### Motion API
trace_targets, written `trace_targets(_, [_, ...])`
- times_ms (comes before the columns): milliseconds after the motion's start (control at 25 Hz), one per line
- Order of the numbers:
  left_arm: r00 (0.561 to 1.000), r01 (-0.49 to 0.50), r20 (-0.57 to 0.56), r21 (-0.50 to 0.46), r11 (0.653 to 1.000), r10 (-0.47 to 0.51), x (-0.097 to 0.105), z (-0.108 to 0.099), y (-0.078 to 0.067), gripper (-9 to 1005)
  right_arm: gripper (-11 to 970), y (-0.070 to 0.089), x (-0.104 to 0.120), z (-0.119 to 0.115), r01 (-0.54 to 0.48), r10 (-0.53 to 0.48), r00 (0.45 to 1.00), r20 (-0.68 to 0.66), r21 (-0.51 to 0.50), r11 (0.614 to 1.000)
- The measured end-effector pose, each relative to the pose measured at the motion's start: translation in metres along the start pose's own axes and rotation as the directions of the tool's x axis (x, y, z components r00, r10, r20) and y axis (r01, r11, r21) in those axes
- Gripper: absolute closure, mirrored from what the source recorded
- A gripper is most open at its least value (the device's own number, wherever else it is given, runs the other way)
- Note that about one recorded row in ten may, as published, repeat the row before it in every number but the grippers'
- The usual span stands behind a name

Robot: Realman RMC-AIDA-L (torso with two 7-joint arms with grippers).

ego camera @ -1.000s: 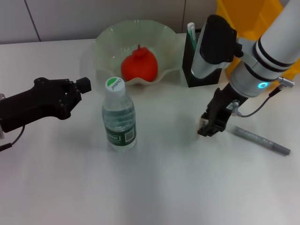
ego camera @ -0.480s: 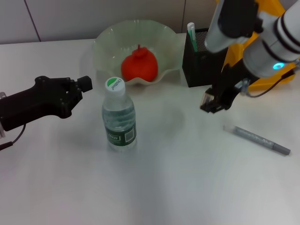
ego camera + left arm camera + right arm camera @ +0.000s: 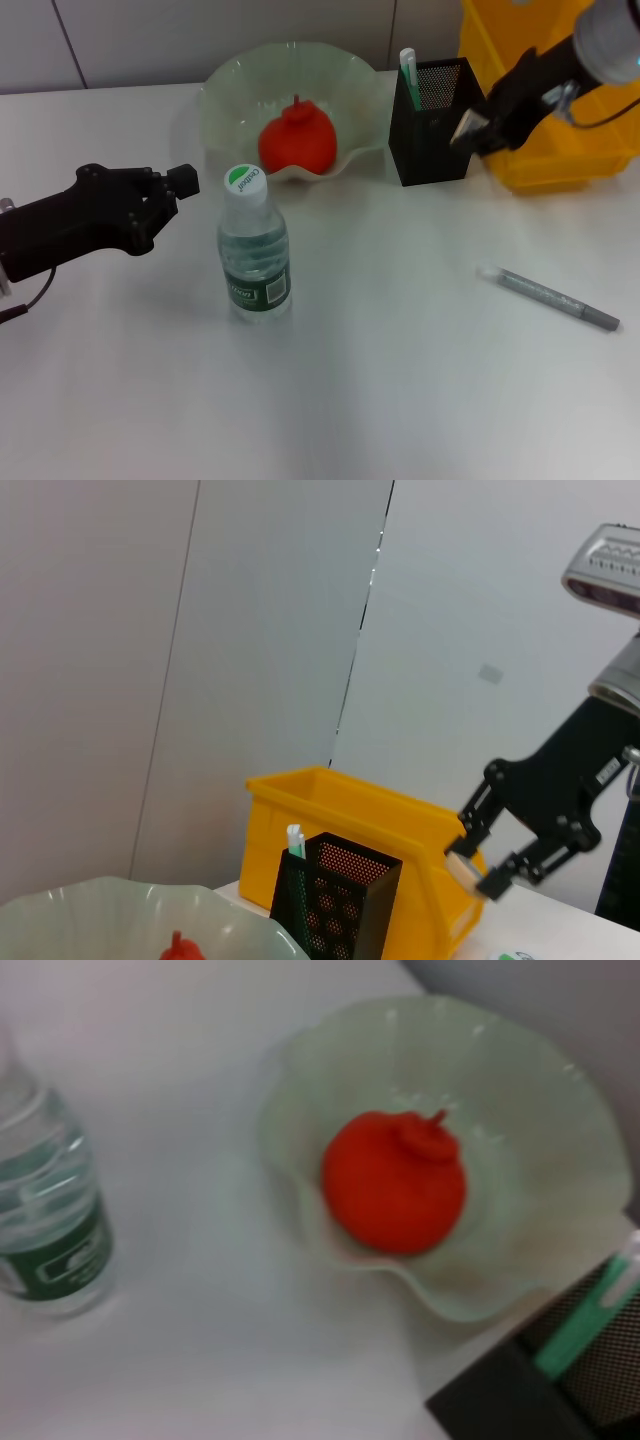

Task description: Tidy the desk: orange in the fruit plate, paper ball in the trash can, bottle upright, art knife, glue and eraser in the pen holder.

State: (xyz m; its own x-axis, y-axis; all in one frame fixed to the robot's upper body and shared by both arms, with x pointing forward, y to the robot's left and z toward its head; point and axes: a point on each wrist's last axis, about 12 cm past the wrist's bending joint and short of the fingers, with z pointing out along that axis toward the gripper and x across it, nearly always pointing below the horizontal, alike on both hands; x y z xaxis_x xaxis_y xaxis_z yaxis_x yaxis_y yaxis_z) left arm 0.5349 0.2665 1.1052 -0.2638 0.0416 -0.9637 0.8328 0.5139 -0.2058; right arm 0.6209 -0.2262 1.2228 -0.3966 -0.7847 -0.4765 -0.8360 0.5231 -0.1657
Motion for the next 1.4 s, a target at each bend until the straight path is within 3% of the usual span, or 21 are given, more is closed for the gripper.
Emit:
trace_targets(400, [1.000, -0.001, 0.001, 0.003, 1.000, 0.001, 0.000, 0.000, 0.000, 940, 529, -0.031, 0.002, -0.021, -0.053, 0.050, 0.998, 0.036, 0.094, 0.994])
trace_targets(680, [1.000, -0.003, 0.001, 0.001, 1.000, 0.003, -0.001, 0.000, 0.000, 939, 524, -0.050, 0.005, -0.014, -0.081, 0.074, 0.995, 0.070, 0.105, 0.991])
trace_targets(1400, [1.000, 0.003, 0.001, -0.009, 1.000, -0.003, 0.001, -0.003, 0.001, 938, 510, -0.062, 0.010, 0.013, -0.087, 0.074, 0.992, 0.105, 0.125, 0.988])
